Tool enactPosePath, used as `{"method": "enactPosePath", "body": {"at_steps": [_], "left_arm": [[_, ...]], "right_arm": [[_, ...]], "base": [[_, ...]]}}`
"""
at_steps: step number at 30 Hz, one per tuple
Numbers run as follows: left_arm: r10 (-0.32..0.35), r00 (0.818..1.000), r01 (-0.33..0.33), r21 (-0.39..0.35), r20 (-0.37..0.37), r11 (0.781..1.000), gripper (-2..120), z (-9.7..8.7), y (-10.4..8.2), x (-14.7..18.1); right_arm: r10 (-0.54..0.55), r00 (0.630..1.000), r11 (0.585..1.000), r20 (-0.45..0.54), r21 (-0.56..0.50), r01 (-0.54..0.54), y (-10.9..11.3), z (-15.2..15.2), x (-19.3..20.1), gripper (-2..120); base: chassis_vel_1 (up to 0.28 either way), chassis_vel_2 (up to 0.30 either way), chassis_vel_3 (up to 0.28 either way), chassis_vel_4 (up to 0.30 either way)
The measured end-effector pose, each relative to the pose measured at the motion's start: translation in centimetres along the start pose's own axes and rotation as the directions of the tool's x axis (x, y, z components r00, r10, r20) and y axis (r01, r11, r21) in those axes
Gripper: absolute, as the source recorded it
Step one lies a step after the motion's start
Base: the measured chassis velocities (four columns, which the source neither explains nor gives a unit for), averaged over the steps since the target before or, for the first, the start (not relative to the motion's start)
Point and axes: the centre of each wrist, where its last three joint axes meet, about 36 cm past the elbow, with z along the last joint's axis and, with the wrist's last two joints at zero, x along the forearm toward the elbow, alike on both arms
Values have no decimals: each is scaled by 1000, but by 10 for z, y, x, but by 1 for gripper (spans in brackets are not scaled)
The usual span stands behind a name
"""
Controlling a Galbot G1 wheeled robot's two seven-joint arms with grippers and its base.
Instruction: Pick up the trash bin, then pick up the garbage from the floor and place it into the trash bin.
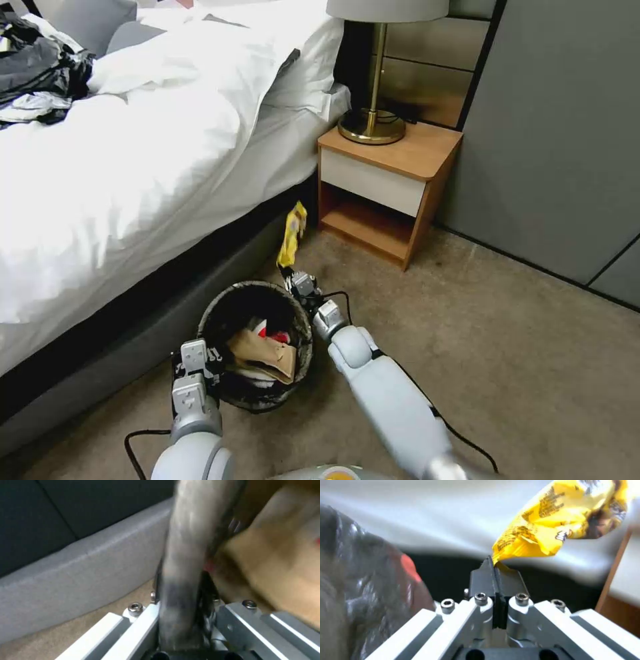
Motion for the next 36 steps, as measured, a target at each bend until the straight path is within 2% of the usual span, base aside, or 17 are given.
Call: {"method": "enactPosePath", "body": {"at_steps": [2,4,6,8,10,11,15,23,31,36], "left_arm": [[6,1000,-6,-1,-1,1000,0,0,-1,-1],[14,1000,-14,-1,-4,1000,0,1,-3,-2],[14,1000,-14,-1,-4,1000,0,1,-4,-2],[19,1000,-19,-3,-6,1000,0,2,-4,-4],[20,1000,-20,-3,-7,1000,0,3,-4,-4],[20,1000,-20,-4,-7,1000,0,3,-4,-5],[21,1000,-21,-3,-5,1000,0,2,-5,-6],[22,1000,-22,-7,-7,1000,0,2,-4,-7],[24,1000,-24,-9,-14,1000,0,2,-4,-7],[48,997,-48,8,-53,999,0,-2,-4,-2]], "right_arm": [[-14,1000,1000,23,4,14,2,-7,3,0],[-67,994,998,88,11,66,11,-34,23,0],[-74,992,997,102,11,74,13,-39,26,0],[-121,981,993,151,14,120,26,-65,48,0],[-128,979,992,158,12,128,29,-69,53,0],[-151,974,988,167,6,152,38,-76,65,0],[-193,969,981,153,9,194,48,-77,89,0],[-225,965,974,136,23,224,49,-71,113,0],[-276,954,961,121,40,273,60,-67,139,0],[-340,937,940,82,63,336,65,-62,171,0]], "base": [[0,0,0,0],[0,0,0,0],[0,0,0,0],[0,0,0,0],[0,0,0,0],[0,0,0,0],[0,0,0,0],[0,0,0,0],[0,0,0,0],[0,0,0,0]]}}
